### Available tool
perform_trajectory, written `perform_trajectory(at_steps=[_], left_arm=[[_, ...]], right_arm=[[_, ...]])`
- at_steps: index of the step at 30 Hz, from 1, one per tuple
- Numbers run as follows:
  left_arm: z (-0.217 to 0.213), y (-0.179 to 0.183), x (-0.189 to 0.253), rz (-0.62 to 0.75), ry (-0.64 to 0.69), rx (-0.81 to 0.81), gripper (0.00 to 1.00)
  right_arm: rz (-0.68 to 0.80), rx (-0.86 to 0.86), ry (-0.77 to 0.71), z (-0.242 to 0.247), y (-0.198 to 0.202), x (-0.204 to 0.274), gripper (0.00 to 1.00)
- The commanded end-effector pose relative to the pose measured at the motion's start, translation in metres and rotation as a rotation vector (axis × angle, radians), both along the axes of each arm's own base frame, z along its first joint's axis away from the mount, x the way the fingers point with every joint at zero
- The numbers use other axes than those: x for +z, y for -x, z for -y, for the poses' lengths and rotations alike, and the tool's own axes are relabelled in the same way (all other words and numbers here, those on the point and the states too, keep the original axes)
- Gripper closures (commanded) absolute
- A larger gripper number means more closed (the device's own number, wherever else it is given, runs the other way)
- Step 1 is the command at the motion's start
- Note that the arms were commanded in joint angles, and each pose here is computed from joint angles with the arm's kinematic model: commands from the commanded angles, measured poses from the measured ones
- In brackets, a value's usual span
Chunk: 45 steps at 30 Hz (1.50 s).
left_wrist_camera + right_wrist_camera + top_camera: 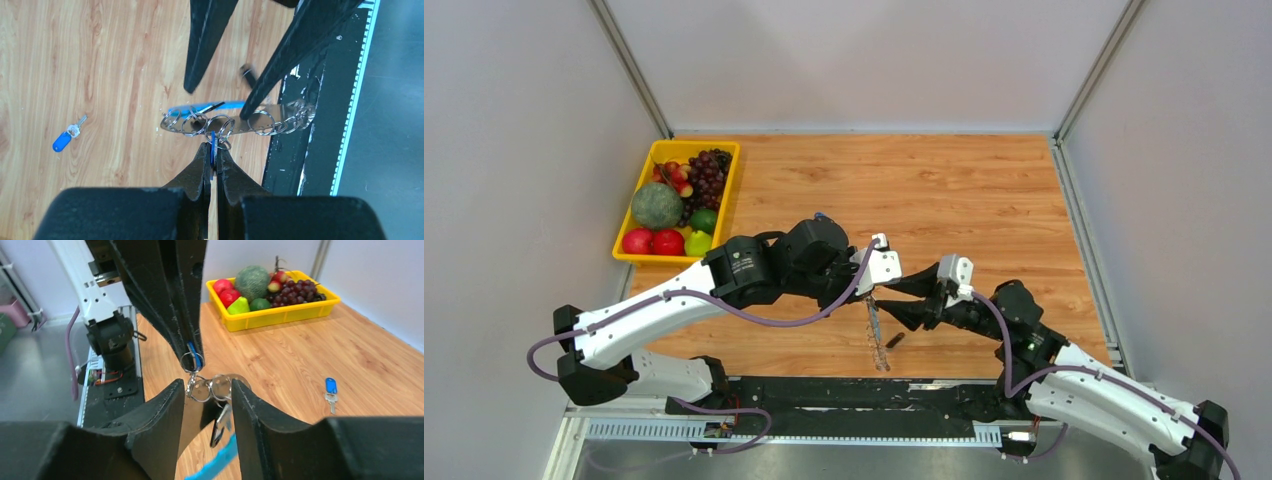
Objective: Remove the keys from the keyring
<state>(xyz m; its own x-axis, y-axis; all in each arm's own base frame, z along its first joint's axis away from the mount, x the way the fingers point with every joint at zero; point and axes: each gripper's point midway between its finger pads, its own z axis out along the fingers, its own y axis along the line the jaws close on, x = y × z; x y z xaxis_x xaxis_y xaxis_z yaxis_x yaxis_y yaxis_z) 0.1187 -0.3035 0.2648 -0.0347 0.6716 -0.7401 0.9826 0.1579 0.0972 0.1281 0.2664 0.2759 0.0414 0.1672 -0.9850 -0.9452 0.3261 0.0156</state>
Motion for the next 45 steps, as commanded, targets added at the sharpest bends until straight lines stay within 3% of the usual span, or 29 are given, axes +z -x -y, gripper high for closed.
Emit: perform_trajectory(at_steps=[1,16,22,31,38,45], left_arm=[[0.005,0.0,0.035,0.042,0.101,-0.021,1.0],[0.007,0.001,0.036,0.044,0.1,-0.031,1.0],[0.005,-0.003,0.034,0.055,0.096,-0.011,1.0],[0.0,-0.022,0.023,0.077,0.064,0.105,1.0],[0.011,-0.006,0.017,-0.002,0.087,0.032,1.0],[0.021,0.001,-0.002,-0.06,0.066,0.0,1.0]], right_arm=[[0.093,0.132,0.037,-0.014,0.017,0.015,0.57],[0.087,0.167,0.053,-0.027,0.02,0.015,0.78],[0.07,0.16,0.055,-0.028,0.019,0.013,1.0],[0.068,0.034,-0.021,-0.005,0.011,0.015,1.0],[0.043,-0.084,-0.157,0.014,-0.001,0.031,1.0],[0.02,-0.074,-0.26,0.014,0.0,0.039,1.0]])
